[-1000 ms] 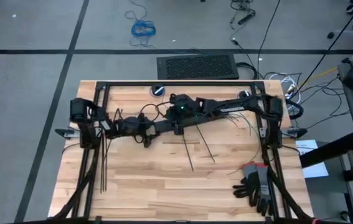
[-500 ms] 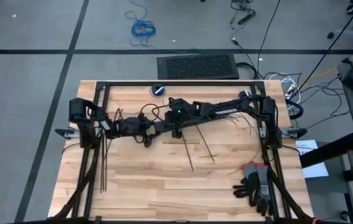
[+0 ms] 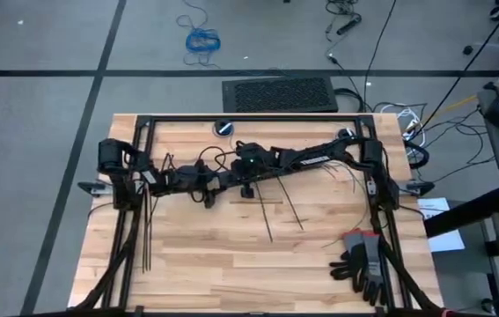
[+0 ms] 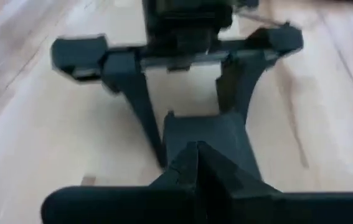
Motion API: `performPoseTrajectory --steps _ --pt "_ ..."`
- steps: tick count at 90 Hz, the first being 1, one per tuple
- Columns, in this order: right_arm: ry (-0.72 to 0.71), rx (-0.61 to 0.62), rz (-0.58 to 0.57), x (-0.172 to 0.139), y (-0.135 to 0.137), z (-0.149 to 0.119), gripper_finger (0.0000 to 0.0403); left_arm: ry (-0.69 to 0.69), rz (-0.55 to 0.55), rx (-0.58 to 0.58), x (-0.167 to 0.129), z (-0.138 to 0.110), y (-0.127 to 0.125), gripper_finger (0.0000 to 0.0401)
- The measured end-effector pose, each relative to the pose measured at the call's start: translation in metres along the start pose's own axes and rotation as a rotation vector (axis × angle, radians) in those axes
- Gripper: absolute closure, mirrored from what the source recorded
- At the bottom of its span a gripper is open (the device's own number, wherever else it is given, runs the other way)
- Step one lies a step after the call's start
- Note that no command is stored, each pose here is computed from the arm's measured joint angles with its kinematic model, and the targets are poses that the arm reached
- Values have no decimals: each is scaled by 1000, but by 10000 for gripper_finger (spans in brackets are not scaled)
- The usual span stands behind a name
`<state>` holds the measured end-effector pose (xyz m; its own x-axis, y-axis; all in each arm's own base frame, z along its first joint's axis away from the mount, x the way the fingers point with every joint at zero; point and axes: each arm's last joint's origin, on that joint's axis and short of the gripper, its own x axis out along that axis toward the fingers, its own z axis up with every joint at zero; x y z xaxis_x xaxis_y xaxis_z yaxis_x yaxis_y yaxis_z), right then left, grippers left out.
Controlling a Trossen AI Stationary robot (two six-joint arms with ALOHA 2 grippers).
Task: Ziptie cables
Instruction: Close the black cable duct
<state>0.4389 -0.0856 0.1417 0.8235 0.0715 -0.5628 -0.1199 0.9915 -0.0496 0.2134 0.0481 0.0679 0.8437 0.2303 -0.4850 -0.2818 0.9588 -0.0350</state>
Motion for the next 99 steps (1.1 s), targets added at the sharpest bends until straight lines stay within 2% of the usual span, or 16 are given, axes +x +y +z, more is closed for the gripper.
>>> performPoseTrajectory --steps 62,75,99 --pt "-74 -6 33 6 -3 -1 403 -3 0 -1 1 1 0 113" --pt "-145 -28 18 5 -4 6 403 -3 0 3 1 1 0 113" --pt "-70 -12 11 4 -3 1 403 1 0 0 1 1 0 113"
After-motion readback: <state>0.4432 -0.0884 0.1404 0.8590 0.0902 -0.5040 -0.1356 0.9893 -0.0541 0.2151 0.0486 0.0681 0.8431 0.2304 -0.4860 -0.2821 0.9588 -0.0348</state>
